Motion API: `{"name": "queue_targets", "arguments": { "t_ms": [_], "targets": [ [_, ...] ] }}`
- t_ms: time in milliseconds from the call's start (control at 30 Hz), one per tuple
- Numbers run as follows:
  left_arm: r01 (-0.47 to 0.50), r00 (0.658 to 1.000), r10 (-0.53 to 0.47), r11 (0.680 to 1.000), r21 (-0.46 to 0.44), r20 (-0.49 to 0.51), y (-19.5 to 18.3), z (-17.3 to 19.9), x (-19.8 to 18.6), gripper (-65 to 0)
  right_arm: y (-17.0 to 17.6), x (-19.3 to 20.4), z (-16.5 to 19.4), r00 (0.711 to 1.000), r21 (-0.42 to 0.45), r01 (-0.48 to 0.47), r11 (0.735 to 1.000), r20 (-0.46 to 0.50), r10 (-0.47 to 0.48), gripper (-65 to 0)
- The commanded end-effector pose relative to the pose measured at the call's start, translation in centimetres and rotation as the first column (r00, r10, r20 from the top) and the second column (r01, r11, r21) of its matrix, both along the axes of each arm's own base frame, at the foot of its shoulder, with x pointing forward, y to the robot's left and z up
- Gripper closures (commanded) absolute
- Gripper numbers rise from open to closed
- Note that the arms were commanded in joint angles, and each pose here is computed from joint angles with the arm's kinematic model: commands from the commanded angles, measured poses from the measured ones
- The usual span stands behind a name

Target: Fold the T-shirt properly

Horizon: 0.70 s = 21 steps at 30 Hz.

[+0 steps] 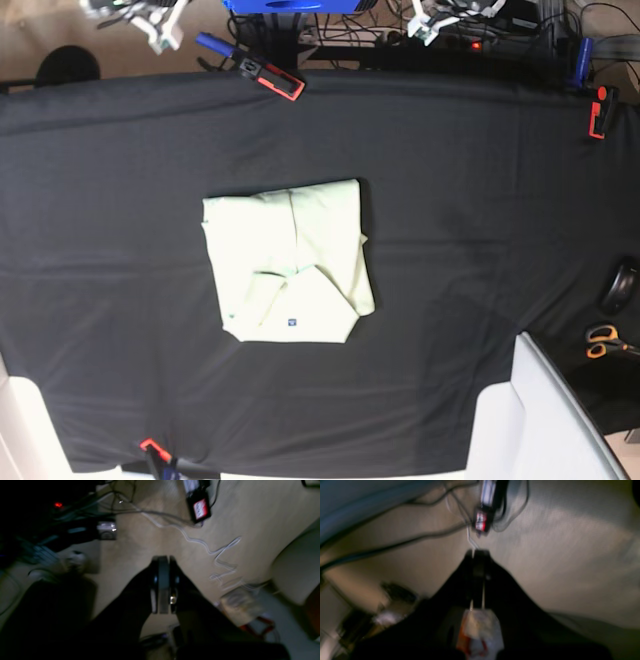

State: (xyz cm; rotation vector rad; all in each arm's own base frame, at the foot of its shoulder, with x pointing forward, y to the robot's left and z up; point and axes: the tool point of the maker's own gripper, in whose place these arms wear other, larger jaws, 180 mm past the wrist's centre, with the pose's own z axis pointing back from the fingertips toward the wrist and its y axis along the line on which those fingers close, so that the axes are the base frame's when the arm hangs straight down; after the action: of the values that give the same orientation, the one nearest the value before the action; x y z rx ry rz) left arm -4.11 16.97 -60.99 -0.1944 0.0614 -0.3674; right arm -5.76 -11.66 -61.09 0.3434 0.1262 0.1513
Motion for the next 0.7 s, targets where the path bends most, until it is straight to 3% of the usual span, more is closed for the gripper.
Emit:
{"name": "queue_targets", "arguments": {
  "t_ms": [0,67,133,233,300,367,667],
  "targets": [
    [-0.008,1.0,0.008,1.0,0.008,-0.011,0.6,-0.5,0.1,0.0,0.1,-1.8,-0.6,0.999,0.007,-0.007,1.0,-0.049,0.007,-0.6],
    [-0.018,0.999,0.018,1.0,0.004,-0.037,0.7,-1.6,0.3,0.0,-0.1,-3.2,-2.2,0.997,0.002,0.026,1.0,-0.079,-0.026,-0.7],
    [0.037,0.997,-0.038,0.999,-0.014,-0.067,0.3,-2.6,-0.1,0.0,-0.7,-3.2,-3.2,0.996,-0.013,0.074,0.997,-0.05,-0.074,-0.9],
    [0.13,0.989,-0.134,0.99,-0.057,-0.066,-0.5,-3.6,-0.5,0.0,-0.6,-1.8,-3.7,0.987,-0.011,0.145,0.989,0.066,-0.144,-0.9],
    [0.185,0.98,-0.191,0.977,-0.104,-0.047,-2.1,-3.9,-1.0,0.0,-0.6,0.4,-3.7,0.969,0.01,0.174,0.985,0.175,-0.173,-0.9],
    [0.217,0.974,-0.223,0.968,-0.124,-0.037,-2.9,-4.0,-1.1,0.0,-0.6,1.4,-3.6,0.955,0.021,0.191,0.981,0.225,-0.191,-0.9],
    [0.226,0.969,-0.237,0.963,-0.143,-0.064,-3.9,-3.9,-2.6,0.0,-5.7,0.3,-3.5,0.974,-0.068,0.156,0.985,0.175,-0.142,-0.9]
  ]
}}
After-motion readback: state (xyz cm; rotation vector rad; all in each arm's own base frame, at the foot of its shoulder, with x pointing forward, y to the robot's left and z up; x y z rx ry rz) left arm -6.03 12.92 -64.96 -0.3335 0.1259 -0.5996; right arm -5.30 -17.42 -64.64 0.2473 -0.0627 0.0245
